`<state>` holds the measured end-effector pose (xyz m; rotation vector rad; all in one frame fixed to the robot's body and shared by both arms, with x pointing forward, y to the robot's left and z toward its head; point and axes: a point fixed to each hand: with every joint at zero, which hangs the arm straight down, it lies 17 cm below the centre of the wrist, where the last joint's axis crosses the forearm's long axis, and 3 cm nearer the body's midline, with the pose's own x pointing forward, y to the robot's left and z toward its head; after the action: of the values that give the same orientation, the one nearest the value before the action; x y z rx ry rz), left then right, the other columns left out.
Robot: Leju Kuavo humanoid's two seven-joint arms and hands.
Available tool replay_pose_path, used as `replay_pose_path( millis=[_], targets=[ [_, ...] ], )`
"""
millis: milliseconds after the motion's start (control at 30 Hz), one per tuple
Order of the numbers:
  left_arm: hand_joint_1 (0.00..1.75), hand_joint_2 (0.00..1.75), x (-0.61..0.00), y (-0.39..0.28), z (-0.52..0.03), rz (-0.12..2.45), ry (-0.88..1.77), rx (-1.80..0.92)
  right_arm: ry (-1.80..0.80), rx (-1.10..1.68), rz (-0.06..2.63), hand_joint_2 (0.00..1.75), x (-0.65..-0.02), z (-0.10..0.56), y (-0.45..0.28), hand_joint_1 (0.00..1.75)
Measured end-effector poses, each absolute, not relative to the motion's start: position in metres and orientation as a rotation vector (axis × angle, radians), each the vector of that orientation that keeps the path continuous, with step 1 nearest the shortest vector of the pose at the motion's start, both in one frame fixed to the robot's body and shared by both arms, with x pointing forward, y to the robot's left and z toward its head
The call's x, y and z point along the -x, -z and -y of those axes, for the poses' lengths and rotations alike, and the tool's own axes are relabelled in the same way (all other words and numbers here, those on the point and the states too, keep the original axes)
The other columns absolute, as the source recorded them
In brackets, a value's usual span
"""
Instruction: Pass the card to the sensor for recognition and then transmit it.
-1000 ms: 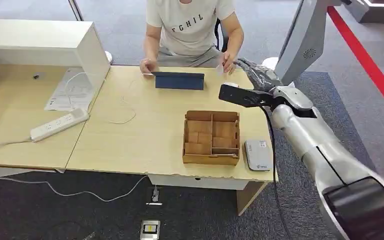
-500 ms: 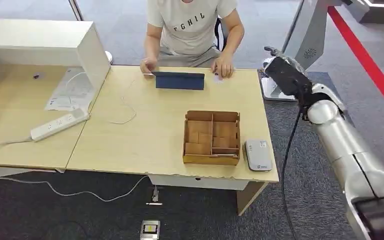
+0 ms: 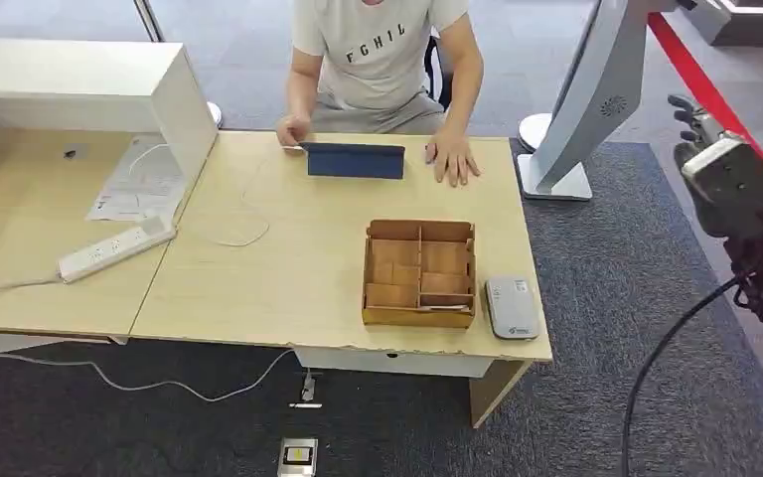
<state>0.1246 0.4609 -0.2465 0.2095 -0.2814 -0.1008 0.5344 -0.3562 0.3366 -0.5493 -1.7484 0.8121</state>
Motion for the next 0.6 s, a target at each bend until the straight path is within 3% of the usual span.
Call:
replay_pose_path(
  millis=[367, 600],
  targets=[
    [0.0, 0.0, -0.126, 0.246, -0.467, 0.274, 0.059, -0.233, -0.83, 0.602, 1.638, 0.0, -0.468, 0.39, -0.292, 0.0],
    [0.0, 0.0, -0.131, 0.246, -0.465, 0.281, 0.031, -0.235, -0.888, 0.524, 1.59, 0.0, -0.423, 0.356, -0.244, 0.0]
  ],
)
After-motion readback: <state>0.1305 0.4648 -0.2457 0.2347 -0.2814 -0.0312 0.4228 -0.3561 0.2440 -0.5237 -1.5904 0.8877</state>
